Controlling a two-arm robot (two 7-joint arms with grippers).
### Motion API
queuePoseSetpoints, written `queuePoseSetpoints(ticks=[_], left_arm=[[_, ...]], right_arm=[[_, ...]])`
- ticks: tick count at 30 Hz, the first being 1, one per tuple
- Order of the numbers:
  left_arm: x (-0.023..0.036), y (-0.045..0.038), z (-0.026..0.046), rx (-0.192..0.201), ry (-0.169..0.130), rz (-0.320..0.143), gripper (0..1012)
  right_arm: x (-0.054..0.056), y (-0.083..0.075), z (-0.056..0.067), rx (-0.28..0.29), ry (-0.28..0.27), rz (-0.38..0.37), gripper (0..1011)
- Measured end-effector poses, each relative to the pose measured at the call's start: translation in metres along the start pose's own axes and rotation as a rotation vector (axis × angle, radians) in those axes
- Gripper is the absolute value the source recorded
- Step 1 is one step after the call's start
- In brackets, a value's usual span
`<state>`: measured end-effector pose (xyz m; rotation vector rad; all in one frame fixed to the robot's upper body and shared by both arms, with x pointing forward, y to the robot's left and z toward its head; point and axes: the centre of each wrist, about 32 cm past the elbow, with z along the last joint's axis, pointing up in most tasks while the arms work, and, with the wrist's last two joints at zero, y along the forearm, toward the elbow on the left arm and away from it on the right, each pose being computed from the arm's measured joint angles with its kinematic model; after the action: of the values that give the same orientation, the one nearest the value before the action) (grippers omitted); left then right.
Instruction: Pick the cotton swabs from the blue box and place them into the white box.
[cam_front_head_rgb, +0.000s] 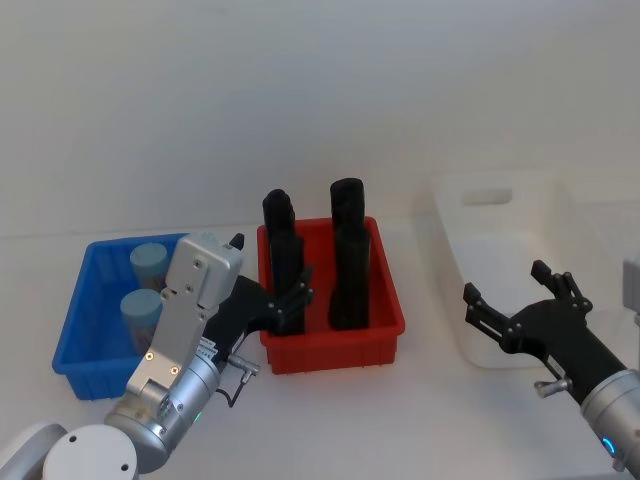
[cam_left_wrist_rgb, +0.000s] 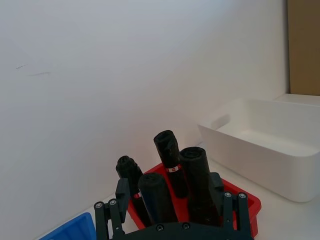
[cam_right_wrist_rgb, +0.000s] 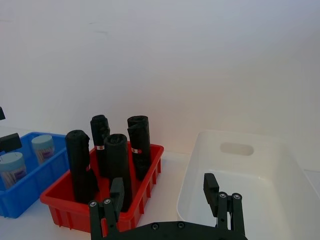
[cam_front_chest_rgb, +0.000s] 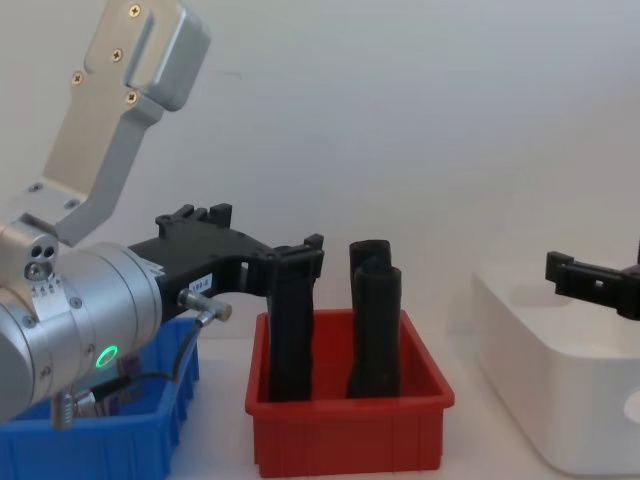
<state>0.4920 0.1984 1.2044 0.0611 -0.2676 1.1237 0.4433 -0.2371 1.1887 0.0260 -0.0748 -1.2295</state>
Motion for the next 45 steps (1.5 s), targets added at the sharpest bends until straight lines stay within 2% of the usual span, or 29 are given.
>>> queuePoseSetpoints(ticks=[45], left_arm=[[0.0000, 0.0000, 0.0000, 0.000, 0.000, 0.000, 1004]], right_arm=[[0.0000, 0.0000, 0.0000, 0.000, 0.000, 0.000, 1002]])
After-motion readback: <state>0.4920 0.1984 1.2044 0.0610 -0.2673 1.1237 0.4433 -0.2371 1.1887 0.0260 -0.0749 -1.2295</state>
